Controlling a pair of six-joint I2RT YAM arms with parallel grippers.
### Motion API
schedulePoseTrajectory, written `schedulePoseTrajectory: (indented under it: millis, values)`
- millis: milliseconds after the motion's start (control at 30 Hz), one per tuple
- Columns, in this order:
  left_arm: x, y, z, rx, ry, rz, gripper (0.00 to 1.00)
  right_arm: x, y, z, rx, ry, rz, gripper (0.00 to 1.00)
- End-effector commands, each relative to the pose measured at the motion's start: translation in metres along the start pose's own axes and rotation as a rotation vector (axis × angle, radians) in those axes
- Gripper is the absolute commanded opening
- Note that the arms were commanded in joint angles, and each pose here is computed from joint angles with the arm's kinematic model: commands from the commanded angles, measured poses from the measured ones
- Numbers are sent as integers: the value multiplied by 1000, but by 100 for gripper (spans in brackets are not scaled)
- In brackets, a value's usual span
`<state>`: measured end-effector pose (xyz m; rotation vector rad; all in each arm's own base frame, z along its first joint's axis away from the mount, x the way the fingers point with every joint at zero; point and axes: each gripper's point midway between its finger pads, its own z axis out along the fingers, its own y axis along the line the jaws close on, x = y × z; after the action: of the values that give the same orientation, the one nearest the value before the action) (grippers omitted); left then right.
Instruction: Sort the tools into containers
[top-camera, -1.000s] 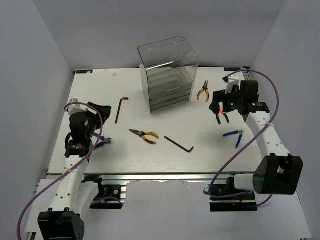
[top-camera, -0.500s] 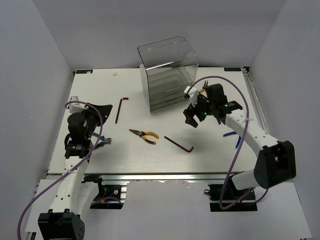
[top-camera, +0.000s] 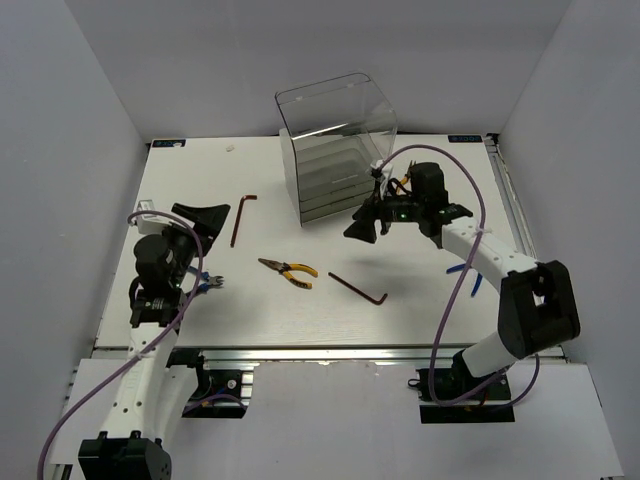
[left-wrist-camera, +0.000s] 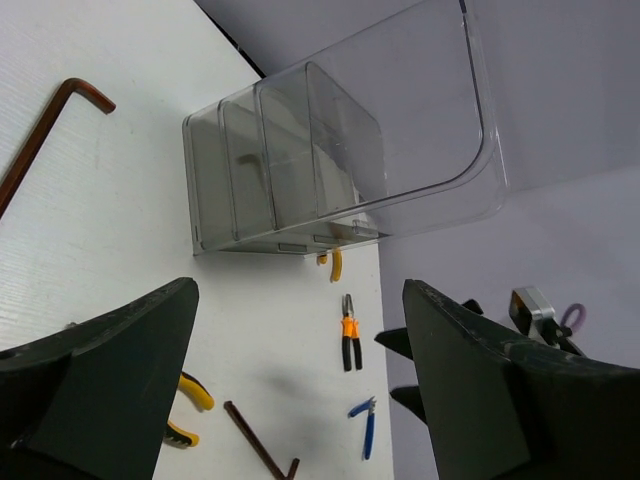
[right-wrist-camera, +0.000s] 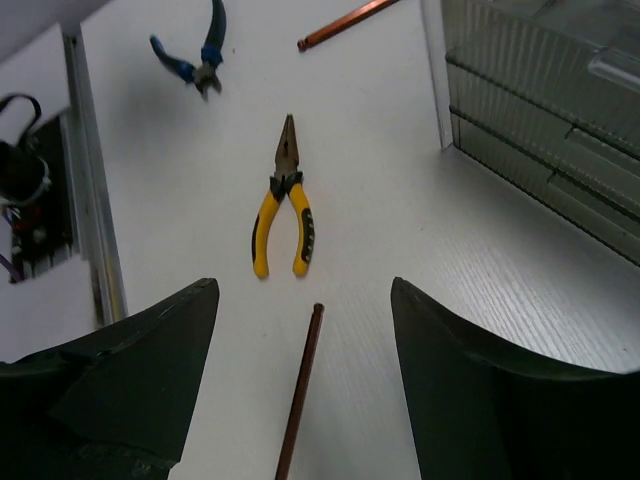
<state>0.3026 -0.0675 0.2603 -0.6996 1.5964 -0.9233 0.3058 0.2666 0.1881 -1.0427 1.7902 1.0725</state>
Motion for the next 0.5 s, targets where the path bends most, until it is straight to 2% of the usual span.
schedulePoseTrajectory:
  millis: [0, 33, 133, 167, 367, 467]
  values:
    - [1, -3, -2, 29, -13, -46, 94, -47, -10, 6, -39, -163, 93, 76]
    - [1, -3, -3, 34, -19, -54, 94, -49, -14, 5, -29, -181, 167, 75]
    - [0, -3, -4, 39, -30, -76, 93, -62, -31, 7, 22, -258, 229, 72]
    - [0, -3, -5, 38, -33, -83, 93, -63, -33, 7, 24, -275, 312, 71]
    - [-2, -2, -8, 24, -46, -95, 92, -75, -77, 11, 112, -373, 534, 62]
    - [-3, 0, -8, 10, -49, -96, 92, -69, -108, 12, 186, -419, 743, 59]
